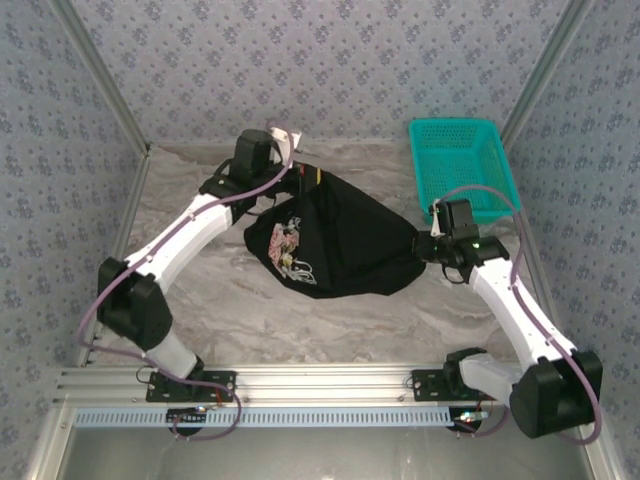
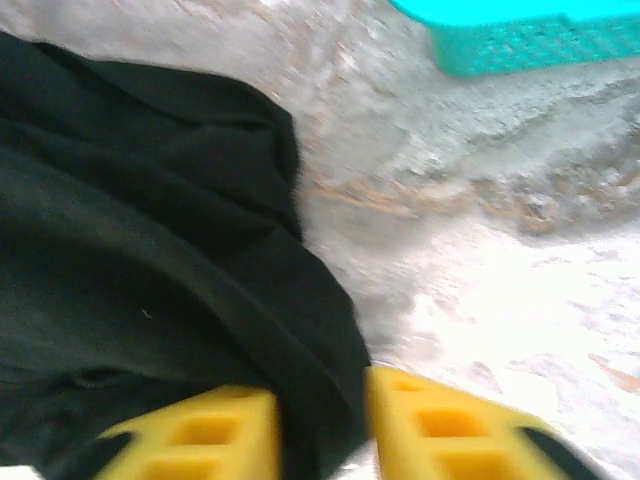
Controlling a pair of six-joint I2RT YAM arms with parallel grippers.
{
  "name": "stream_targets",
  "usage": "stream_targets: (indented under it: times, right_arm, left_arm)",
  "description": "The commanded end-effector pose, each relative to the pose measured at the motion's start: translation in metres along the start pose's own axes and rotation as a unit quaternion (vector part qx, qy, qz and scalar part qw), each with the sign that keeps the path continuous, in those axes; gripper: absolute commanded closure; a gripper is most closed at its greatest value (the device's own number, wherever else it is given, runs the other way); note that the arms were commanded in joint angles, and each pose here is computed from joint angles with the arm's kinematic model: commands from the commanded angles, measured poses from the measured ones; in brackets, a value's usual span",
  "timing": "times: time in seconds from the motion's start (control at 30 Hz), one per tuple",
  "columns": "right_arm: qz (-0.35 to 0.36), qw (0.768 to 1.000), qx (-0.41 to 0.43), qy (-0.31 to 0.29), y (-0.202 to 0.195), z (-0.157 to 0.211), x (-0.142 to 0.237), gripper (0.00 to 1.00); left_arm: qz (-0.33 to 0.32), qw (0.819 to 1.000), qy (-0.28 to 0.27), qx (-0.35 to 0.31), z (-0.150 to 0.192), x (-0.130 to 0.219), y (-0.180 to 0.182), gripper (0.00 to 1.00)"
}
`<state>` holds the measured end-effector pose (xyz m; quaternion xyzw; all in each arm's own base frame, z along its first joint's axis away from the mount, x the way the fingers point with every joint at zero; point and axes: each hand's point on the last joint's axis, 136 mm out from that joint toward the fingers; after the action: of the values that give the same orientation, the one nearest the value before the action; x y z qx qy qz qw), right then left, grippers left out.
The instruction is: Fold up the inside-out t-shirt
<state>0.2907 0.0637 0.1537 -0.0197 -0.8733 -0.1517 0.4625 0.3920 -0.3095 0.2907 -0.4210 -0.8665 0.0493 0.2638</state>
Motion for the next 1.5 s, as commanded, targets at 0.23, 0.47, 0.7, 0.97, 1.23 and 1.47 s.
stream_targets:
  times: [0.23,0.47,0.7,0.97,1.23,1.47]
  right_arm:
    - [-0.239,0.954,0.138,-0.116,0.142,0.006,0.044,0.51]
    - [-0.272,0.949,0.130,-0.093,0.188,0.017,-0.014,0.54]
    - [-0.213,0.962,0.125,-0.117,0.194,0.011,-0.070,0.46]
    - [-0.208,0.964,0.101,-0.132,0.198,0.006,-0.086,0.83]
    - [-0.300,0.948,0.025,-0.100,0.178,-0.012,-0.010,0.98]
    - [-0.346,0.929,-0.040,-0.121,0.167,-0.055,0.039,1.00]
  left_arm:
    - [0.070,0.997,-0.033,-0.024,-0.033,0.016,-0.058,1.00]
    - [0.069,0.997,-0.030,-0.025,-0.032,0.016,-0.058,1.00]
    - [0.071,0.997,-0.030,-0.024,-0.033,0.016,-0.059,1.00]
    - [0.058,0.998,-0.030,-0.024,-0.032,0.014,-0.054,1.00]
    - [-0.043,0.999,-0.025,-0.007,-0.040,-0.015,0.004,0.98]
    - [-0.035,0.999,-0.024,0.000,-0.078,-0.070,0.036,0.96]
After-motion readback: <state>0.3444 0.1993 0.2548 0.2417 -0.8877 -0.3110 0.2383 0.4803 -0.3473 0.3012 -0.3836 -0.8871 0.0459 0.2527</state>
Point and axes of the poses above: each hand's point on the last joint's axis, 136 mm out from that joint toward the fingers, its own x axis back along the fingers, its own y axis along the line the jaws close on, z = x × y, and after that the axes turned 11 degrees about -x, right-handed
